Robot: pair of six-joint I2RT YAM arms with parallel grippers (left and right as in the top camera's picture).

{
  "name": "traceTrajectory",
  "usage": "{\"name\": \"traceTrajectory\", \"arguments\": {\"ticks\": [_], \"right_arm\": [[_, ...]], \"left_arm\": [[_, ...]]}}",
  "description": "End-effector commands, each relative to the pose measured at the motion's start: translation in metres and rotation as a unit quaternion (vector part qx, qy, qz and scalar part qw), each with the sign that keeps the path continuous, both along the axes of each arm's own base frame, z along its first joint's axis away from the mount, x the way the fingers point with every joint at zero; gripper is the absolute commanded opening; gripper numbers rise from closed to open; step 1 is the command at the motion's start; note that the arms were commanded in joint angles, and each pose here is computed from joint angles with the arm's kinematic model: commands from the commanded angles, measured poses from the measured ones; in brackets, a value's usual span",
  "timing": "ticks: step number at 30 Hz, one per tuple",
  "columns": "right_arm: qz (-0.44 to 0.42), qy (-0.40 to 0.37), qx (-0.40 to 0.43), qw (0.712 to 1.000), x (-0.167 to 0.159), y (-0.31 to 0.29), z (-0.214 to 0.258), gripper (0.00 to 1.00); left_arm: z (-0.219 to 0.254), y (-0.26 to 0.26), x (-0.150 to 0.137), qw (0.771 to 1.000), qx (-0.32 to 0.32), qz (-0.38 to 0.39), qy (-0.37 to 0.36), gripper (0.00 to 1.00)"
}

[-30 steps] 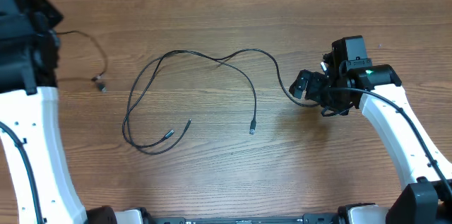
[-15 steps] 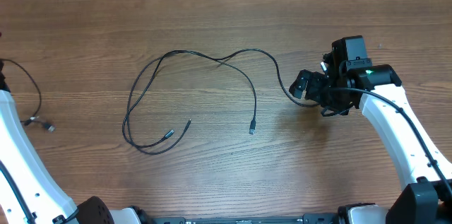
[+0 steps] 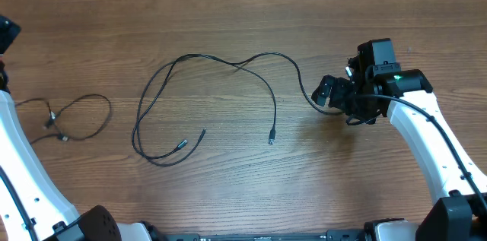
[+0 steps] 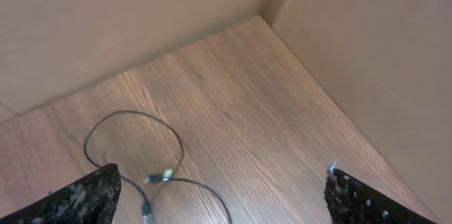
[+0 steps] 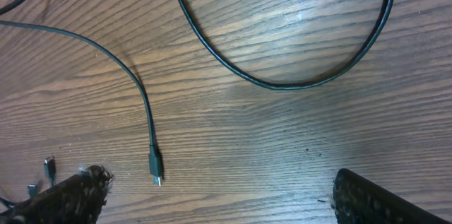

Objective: Untangle cables

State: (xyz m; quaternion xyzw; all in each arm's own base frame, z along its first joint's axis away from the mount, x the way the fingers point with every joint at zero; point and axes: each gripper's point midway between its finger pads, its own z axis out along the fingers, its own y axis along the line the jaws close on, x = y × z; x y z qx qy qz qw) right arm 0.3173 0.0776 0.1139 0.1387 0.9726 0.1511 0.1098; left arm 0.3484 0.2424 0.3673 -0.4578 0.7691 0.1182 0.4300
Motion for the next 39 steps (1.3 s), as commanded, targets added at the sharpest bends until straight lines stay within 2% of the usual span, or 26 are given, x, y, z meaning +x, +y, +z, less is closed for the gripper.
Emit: {"name": "traceTrajectory", "arguments": {"ticks": [1, 8, 15, 18, 22, 25, 31, 36, 39], "right_arm": [[0.000, -0.022, 0.005, 1.000, 0.004, 0.001, 0.013, 1.00], [0.000, -0.022, 0.005, 1.000, 0.004, 0.001, 0.013, 1.00], [0.000, -0.022, 0.005, 1.000, 0.004, 0.001, 0.013, 1.00], [0.000, -0.021, 0.005, 1.000, 0.004, 0.001, 0.013, 1.00], [0.000, -0.021, 0.005, 1.000, 0.004, 0.001, 0.013, 1.00], [0.000, -0.021, 0.005, 1.000, 0.004, 0.001, 0.013, 1.00], [0.000, -0.021, 0.005, 1.000, 0.004, 0.001, 0.013, 1.00], [0.000, -0.021, 0.005, 1.000, 0.004, 0.001, 0.013, 1.00], [0.000, -0.021, 0.005, 1.000, 0.004, 0.001, 0.013, 1.00]], "left_arm": [[-0.007, -0.027, 0.017, 0.996, -0.058, -0.070, -0.020, 0.92], [-0.030, -0.065, 0.031, 0.979, -0.140, -0.149, -0.008, 0.98], [-0.074, -0.116, 0.053, 0.954, -0.182, -0.230, 0.064, 1.00], [-0.091, -0.148, 0.070, 0.933, -0.177, -0.298, 0.094, 1.00], [-0.114, -0.201, 0.091, 0.891, -0.159, -0.407, 0.127, 1.00], [-0.134, -0.235, 0.100, 0.865, -0.159, -0.452, 0.151, 1.00], [-0.180, -0.297, 0.111, 0.828, -0.181, -0.492, 0.200, 1.00], [-0.219, -0.332, 0.113, 0.832, -0.259, -0.433, 0.231, 0.95], [-0.238, -0.349, 0.118, 0.829, -0.277, -0.422, 0.239, 0.95]]}}
